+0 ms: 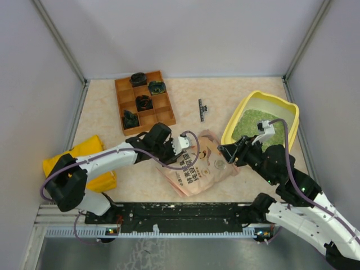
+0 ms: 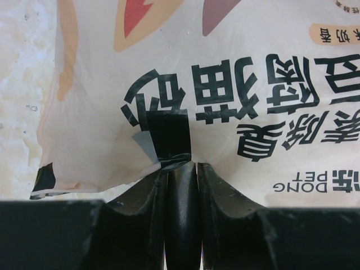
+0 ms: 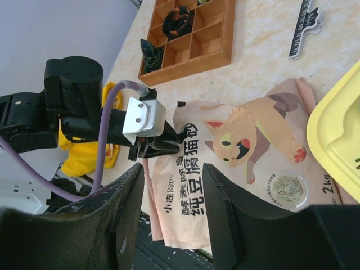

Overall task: Fill the litter box with clean litter
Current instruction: 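Scoop the cat litter from the cat litter bag.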

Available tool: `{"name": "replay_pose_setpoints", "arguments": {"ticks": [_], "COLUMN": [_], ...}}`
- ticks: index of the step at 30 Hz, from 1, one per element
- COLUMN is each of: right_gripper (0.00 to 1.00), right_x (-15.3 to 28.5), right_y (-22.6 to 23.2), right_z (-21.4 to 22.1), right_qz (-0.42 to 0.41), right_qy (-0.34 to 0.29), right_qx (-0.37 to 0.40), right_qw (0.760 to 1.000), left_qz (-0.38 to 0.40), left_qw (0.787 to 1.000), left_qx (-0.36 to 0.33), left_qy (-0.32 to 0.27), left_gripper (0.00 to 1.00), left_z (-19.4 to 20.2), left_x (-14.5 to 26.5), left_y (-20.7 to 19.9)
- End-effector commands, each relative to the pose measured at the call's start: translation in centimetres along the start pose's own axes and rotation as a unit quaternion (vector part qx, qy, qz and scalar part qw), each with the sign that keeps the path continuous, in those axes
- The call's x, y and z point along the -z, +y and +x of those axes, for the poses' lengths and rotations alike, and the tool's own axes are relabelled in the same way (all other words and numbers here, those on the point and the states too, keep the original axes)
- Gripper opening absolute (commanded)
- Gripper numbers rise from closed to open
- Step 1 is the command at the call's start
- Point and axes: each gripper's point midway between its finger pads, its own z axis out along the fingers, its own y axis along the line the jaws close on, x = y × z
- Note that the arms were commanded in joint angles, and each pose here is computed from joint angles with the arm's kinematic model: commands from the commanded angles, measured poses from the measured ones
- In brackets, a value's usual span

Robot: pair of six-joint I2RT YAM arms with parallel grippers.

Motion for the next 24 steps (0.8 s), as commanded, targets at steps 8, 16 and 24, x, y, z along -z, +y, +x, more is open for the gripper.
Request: {"name": "replay_pose_setpoints", "arguments": {"ticks": [8, 16, 24], "right_gripper": [0.46, 0.46, 0.46], "right_x": [0.4, 0.4, 0.3], "right_y": [0.6, 0.7, 0.5], "right_z": [-1.4, -1.5, -1.1], "right_qz": [-0.013, -0.014, -0.011], "right_qy": [-0.029, -0.032, -0.025], "right_qx": [-0.008, -0.009, -0.011], "right_qw": [0.999, 0.999, 1.0], "left_qz": [-0.003, -0.014, -0.028], "left_qw": [0.996, 0.994, 0.99], "left_qx": [-0.009, -0.012, 0.003], "left_qy": [-0.084, -0.111, -0.136], "left_gripper": [0.0, 0.0, 0.0], "left_z": [-0.9, -0.7, -0.4], "left_x": [-0.3, 0.4, 1.9], "left_y": [-1.1, -1.2, -0.6]}}
